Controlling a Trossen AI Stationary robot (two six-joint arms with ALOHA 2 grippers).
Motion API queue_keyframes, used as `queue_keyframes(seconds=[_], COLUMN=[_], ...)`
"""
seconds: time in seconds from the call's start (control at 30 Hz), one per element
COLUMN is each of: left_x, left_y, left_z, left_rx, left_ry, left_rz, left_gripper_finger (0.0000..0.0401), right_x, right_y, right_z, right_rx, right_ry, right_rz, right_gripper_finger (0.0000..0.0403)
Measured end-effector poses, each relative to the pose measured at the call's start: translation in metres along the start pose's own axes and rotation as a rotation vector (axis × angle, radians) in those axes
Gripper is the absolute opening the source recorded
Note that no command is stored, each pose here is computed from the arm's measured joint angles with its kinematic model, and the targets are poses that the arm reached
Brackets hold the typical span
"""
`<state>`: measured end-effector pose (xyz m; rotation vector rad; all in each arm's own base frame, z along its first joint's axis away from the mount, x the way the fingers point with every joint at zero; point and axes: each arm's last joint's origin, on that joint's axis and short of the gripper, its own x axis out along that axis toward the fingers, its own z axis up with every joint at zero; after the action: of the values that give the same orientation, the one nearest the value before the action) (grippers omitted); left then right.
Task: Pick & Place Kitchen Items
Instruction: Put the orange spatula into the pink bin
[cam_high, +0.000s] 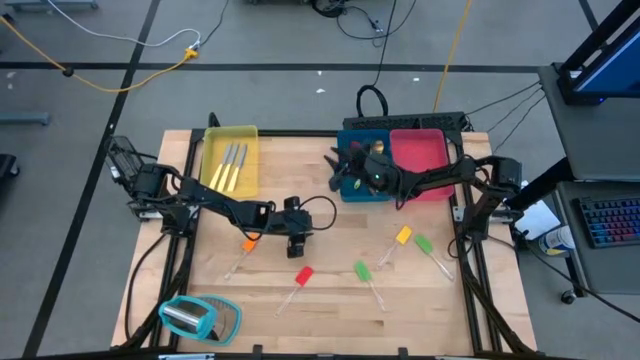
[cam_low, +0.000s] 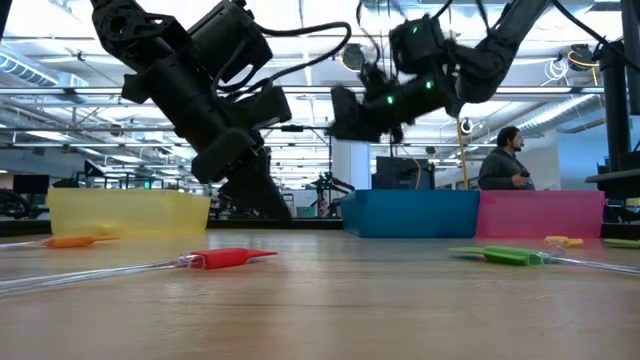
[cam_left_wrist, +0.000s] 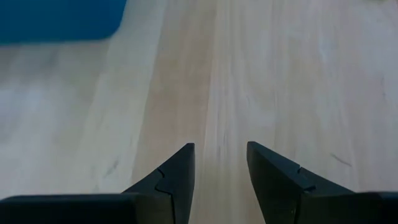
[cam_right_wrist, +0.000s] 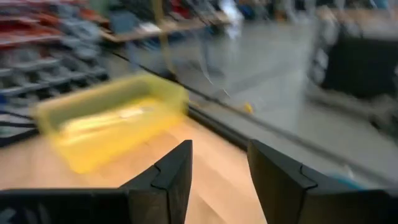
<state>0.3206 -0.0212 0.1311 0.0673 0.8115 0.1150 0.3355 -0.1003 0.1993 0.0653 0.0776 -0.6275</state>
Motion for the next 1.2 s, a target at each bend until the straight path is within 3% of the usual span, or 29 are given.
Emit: queue_keyframes(seconds=[0.2,0.6,0.7,0.8,1.0,1.2], left_x=[-0.001,-0.008,-0.012,-0.015,-0.022,-0.043], left_y=[-0.003,-0.036,-0.047,-0.057,-0.075,-0.070], left_z=[-0.006,-0.009,-0.010,-0.012,-0.018,-0.020], left_rx=[-0.142,-0.403,-0.439,-0.464,-0.491,-0.534], left_ry=[0.054,0.066,0.042,0.021,0.023,0.102], left_rz=[-0.001,-0.052,-0.012,0.011,0.016,0.051], left_gripper_finger=[0.0152,0.0152,0.0152,0.0152,0.0152,0.0152], right_x=[-0.010,-0.027,-0.034,-0.042,-0.062,-0.085], right_y=[0.026,0.059,0.070,0.083,0.109,0.132], right_z=[0.007,0.004,0.003,-0.002,-0.013,-0.026], right_rx=[-0.160,-0.113,-0.115,-0.128,-0.032,-0.079], right_ry=[-0.092,-0.091,-0.090,-0.055,0.048,0.145], right_rz=[0.078,0.187,0.225,0.267,0.362,0.444], right_gripper_finger=[0.0146,0.0146,0.0146,0.0146,0.0146,0.0146])
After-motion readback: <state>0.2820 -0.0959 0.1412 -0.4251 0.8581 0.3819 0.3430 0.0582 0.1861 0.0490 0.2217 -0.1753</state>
